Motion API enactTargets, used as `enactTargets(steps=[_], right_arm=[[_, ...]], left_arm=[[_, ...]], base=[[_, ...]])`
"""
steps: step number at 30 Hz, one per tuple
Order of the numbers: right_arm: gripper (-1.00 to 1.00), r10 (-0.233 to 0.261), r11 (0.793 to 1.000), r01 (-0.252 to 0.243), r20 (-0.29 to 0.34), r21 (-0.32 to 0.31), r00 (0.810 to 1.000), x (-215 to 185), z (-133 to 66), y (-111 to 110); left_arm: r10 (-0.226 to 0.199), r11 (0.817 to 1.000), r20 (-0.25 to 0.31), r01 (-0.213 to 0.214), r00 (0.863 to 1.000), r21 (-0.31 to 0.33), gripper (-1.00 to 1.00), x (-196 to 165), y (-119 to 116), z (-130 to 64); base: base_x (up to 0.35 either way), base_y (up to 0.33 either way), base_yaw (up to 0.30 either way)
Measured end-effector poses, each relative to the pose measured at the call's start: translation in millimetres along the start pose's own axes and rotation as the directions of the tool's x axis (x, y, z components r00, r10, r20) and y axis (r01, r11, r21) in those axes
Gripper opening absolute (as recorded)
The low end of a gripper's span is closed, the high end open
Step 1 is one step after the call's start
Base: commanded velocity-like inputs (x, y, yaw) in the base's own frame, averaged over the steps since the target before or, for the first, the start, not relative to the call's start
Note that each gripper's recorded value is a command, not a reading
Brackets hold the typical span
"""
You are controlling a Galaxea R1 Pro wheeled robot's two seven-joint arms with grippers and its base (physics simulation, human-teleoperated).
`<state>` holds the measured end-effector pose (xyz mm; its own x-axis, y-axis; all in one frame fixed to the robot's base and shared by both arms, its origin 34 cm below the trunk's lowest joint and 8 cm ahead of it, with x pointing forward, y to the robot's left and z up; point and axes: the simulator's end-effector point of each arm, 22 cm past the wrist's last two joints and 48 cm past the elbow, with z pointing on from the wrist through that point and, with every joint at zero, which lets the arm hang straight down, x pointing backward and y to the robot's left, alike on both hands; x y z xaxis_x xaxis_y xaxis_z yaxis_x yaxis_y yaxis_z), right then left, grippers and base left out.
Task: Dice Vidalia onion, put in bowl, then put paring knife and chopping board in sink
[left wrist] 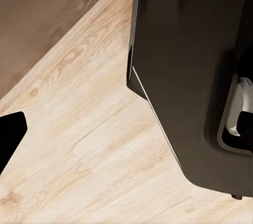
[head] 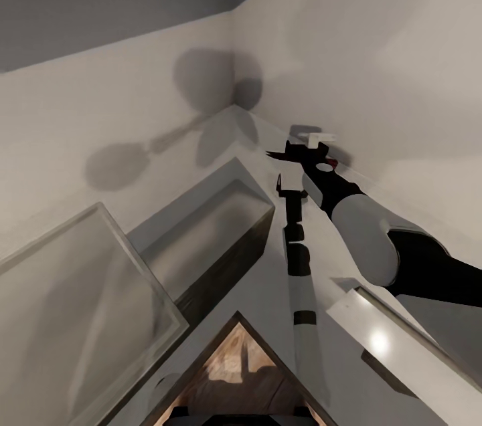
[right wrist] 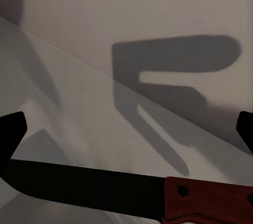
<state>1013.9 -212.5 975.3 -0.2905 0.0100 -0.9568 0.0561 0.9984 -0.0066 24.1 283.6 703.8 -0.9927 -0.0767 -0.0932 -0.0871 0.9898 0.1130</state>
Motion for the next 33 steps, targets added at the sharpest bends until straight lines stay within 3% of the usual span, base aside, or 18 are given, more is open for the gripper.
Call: enactTargets(steps=[33], right_arm=[[1.0,-0.003,1.0,0.003,-0.031,0.008,1.0,27.4,7.5,-5.1]], left_arm=[[0.005,1.0,-0.034,-0.005,0.999,-0.003,1.0,10.6,1.7,-3.9]], base=[[0.0,0.0,0.0]])
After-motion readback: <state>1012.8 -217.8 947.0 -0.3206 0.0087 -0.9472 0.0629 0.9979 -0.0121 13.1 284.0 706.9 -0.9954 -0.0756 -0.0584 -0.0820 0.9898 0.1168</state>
